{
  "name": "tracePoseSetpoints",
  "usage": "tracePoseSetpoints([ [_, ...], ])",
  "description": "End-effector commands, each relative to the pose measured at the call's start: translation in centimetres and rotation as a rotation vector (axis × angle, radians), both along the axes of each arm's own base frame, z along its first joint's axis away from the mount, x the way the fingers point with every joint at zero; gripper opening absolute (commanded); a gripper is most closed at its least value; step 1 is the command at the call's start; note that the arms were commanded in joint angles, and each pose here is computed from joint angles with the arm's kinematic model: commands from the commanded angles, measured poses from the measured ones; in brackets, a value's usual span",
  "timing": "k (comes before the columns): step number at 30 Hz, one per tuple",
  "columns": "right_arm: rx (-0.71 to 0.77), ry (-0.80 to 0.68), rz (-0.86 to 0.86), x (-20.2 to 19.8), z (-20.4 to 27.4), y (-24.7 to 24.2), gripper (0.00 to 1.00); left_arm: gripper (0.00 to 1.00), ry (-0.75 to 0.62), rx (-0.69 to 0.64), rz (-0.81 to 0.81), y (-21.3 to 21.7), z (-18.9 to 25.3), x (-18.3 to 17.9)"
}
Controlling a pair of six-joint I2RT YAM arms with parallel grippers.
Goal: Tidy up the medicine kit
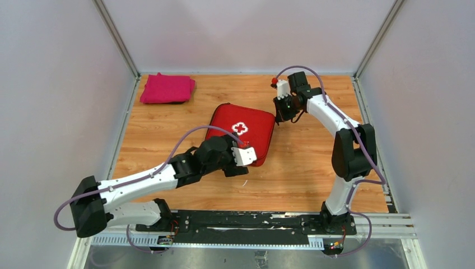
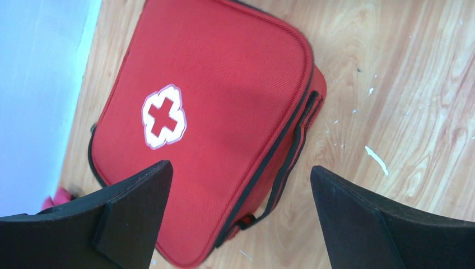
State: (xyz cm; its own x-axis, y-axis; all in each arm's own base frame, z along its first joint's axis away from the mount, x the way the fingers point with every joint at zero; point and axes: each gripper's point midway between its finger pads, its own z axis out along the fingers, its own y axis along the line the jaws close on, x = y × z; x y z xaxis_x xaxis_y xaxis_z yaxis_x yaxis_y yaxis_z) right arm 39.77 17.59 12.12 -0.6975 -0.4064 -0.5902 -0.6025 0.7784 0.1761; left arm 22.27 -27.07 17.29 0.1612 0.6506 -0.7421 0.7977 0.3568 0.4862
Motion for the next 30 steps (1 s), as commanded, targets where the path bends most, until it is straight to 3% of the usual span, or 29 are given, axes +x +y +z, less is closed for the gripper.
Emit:
tracePoseSetpoints([
  [1,0.045,0.012,0.061,-0.7,-0.2,1.6,0.00,0.99,-0.110,0.055,-0.206,-3.6,1.1,0.1],
  [5,0.039,0.019,0.065,-0.9,-0.5,1.5,0.00,0.99,-0.086,0.105,-0.285,-5.2,-1.0,-0.1],
  [13,0.031,0.044,0.063,-1.3,-1.3,1.3,0.00,0.96,-0.091,0.183,-0.228,-6.1,-3.8,2.1],
  [23,-0.032,0.082,0.015,-3.4,-2.6,-0.4,0.00,0.74,-0.060,0.158,-0.048,-6.3,-6.0,5.5],
  [30,-0.015,0.112,0.007,-5.8,-2.6,-0.2,0.00,0.73,-0.024,0.100,-0.011,-6.0,-5.5,6.5],
])
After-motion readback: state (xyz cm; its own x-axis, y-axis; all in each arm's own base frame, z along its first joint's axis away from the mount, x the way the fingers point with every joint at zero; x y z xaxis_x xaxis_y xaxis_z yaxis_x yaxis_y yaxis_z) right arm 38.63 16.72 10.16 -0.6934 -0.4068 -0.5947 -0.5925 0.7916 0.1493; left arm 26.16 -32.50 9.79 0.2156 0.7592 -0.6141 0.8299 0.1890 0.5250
